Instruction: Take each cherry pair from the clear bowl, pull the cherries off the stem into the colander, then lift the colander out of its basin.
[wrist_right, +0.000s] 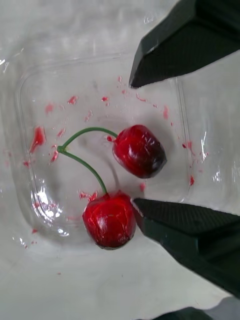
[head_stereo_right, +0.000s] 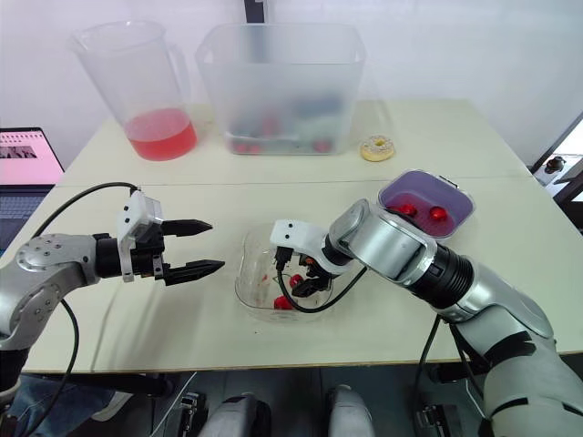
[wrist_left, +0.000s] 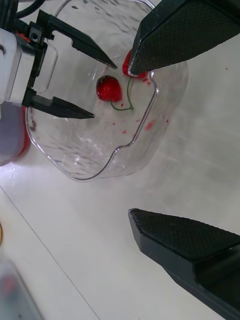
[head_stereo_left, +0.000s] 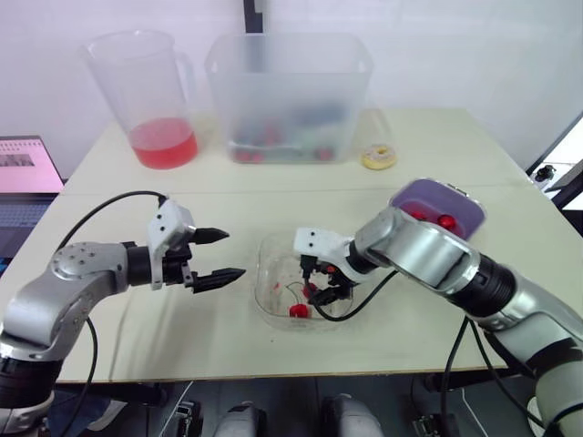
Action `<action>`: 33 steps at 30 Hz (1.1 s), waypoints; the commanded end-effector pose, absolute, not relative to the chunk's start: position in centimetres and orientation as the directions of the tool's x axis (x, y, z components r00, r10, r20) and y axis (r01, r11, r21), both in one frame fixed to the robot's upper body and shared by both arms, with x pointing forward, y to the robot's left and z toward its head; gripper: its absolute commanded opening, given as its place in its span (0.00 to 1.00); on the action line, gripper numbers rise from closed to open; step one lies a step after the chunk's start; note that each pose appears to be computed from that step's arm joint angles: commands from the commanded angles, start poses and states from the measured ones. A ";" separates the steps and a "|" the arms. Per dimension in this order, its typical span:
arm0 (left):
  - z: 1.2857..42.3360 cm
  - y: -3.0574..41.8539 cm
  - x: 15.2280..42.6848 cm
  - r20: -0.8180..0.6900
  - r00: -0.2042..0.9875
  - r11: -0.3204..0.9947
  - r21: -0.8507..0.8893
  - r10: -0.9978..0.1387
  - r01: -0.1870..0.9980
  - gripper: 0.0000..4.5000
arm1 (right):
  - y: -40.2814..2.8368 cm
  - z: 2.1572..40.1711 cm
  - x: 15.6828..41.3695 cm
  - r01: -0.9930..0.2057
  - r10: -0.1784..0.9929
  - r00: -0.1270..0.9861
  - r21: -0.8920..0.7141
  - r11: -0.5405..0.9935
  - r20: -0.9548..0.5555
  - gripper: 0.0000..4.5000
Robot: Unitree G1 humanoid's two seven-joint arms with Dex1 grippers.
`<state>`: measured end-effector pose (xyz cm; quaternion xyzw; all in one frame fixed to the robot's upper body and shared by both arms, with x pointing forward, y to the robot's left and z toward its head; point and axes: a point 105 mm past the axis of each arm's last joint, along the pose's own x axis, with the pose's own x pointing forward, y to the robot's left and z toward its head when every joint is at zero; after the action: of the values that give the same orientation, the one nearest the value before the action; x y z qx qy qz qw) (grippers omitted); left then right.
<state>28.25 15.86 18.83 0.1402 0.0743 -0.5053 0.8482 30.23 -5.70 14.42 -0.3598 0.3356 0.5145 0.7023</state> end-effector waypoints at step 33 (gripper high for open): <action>27.1 15.6 30.0 0.092 0.505 0.511 0.062 -0.858 0.857 1.00 | -4.7 29.2 29.2 -0.937 0.830 0.326 -0.273 0.219 -0.453 0.27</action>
<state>30.32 15.39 25.61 0.0158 -0.0292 -0.4950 0.8682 29.56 -4.54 26.61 -0.2564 0.1609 0.5695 0.7642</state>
